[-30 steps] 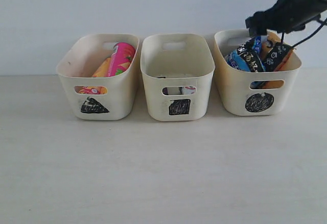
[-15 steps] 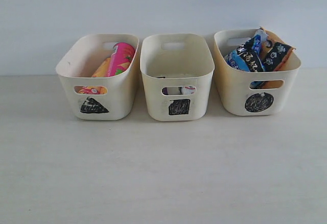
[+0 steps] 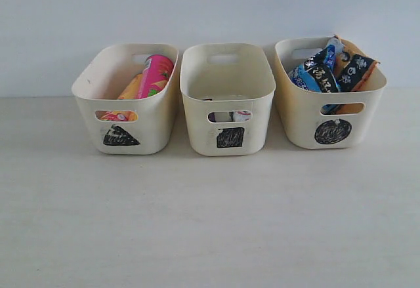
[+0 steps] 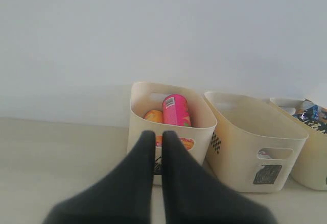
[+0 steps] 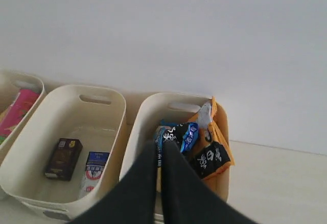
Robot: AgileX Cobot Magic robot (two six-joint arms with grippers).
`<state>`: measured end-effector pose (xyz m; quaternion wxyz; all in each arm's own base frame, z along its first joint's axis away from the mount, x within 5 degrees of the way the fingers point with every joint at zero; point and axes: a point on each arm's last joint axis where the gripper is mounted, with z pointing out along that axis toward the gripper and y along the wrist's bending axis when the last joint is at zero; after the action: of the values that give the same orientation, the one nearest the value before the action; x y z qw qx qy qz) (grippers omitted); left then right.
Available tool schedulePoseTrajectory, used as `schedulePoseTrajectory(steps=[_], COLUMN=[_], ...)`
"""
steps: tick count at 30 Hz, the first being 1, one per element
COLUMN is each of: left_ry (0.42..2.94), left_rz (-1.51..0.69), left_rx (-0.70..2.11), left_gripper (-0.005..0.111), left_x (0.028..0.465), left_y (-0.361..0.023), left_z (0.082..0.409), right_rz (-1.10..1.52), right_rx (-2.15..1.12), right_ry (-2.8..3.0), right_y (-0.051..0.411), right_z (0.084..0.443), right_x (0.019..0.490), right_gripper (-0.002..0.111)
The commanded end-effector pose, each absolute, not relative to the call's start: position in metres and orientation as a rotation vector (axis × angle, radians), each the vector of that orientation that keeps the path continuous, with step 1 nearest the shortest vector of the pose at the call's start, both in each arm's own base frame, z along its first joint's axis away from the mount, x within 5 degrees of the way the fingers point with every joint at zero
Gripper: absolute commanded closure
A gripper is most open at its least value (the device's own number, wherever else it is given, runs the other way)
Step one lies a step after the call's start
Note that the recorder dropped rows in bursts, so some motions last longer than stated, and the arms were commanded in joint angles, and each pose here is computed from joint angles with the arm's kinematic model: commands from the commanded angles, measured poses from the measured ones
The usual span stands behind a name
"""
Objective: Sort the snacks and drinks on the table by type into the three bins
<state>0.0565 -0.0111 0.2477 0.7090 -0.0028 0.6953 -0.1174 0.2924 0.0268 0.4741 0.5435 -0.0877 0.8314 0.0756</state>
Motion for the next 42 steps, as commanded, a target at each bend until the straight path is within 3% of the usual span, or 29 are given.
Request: schedulePoseTrajectory(steps=[1,13,23,42], left_ry=[1.544,1.544,1.544,1.542], left_rz=[-0.256,-0.256,-0.256,-0.256], left_rx=[-0.006,-0.006,-0.006,-0.006], left_gripper=[0.102,0.102,0.102,0.102], left_x=[0.056,0.056,0.056,0.056], left_y=[-0.011,-0.011,-0.011,-0.011], left_z=[0.246,0.246,0.246,0.246], right_rz=[0.181,0.105,0.131,0.138], right_rx=[-0.109,0.016,0.014,0.007], right_ry=[1.835,1.567,1.742,1.777], right_y=[0.021,0.007,0.008,0.009], right_z=[0.455,0.371,0.302,0.299], right_x=[0.249,0.140,0.117,0.116], right_gripper=[0.108,0.108,0.108,0.108])
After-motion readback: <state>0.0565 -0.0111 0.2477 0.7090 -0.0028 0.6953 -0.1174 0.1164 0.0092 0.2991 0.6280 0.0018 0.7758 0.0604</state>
